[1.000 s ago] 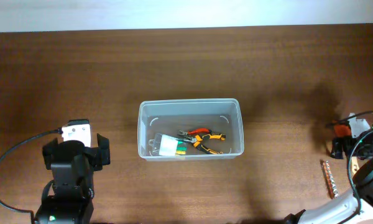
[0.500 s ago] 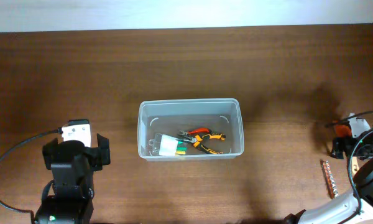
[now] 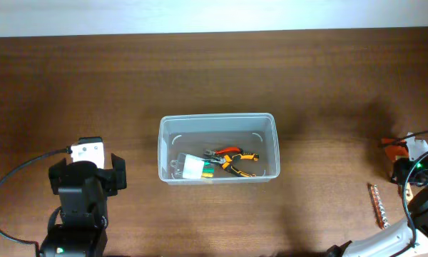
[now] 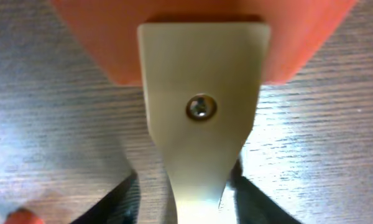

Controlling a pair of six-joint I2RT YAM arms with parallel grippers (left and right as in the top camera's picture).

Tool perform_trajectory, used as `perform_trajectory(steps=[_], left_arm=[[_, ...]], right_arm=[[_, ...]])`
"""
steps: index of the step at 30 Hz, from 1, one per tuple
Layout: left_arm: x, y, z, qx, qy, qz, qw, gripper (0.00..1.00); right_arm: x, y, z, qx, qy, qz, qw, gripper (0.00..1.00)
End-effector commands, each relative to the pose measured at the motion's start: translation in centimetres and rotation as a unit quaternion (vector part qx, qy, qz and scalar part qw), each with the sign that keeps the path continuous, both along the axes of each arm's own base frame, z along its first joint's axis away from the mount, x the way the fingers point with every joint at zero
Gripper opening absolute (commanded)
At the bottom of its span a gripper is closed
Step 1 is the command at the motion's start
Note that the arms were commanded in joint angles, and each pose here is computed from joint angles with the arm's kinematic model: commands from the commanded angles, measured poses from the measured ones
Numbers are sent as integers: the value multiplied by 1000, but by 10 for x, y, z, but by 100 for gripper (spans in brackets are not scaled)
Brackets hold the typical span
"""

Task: Pack container
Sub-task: 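Lower the right gripper and close it on the scraper's wooden handle, then lift the scraper and carry it left over the container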

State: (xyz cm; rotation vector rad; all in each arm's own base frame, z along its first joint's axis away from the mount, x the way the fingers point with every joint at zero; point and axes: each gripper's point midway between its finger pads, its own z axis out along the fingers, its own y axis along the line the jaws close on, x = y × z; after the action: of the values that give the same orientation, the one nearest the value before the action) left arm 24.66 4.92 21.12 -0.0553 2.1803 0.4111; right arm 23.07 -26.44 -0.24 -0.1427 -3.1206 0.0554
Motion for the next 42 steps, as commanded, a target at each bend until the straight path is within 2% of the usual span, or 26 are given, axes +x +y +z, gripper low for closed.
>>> perform_trajectory(steps=[1, 6, 12, 16, 24, 27, 28, 33, 42], left_arm=[[1, 0, 10, 8, -9, -4, 1000, 99], [1, 0, 10, 8, -9, -4, 1000, 99], [1, 0, 10, 8, -9, -4, 1000, 99], [1, 0, 10, 8, -9, -4, 1000, 99], [1, 0, 10, 8, -9, -4, 1000, 99], [1, 0, 10, 8, -9, -4, 1000, 99], [1, 0, 10, 8, -9, -4, 1000, 99], [1, 0, 10, 8, -9, -4, 1000, 99], [1, 0, 10, 8, -9, -4, 1000, 99]], right_arm=[[0, -3, -4, 2, 2, -2, 1000, 44], [2, -4, -4, -1, 0, -2, 1000, 29], [2, -4, -4, -1, 0, -2, 1000, 29], [2, -4, -4, -1, 0, -2, 1000, 21], [4, -6, 1, -2, -1, -15, 1000, 18], [11, -13, 8, -11, -13, -43, 999, 8], [19, -16, 16, -14, -22, -46, 999, 5], [54, -15, 44, -25, -51, -17, 998, 5], [154, 40, 120, -56, -121, 104, 986, 5]])
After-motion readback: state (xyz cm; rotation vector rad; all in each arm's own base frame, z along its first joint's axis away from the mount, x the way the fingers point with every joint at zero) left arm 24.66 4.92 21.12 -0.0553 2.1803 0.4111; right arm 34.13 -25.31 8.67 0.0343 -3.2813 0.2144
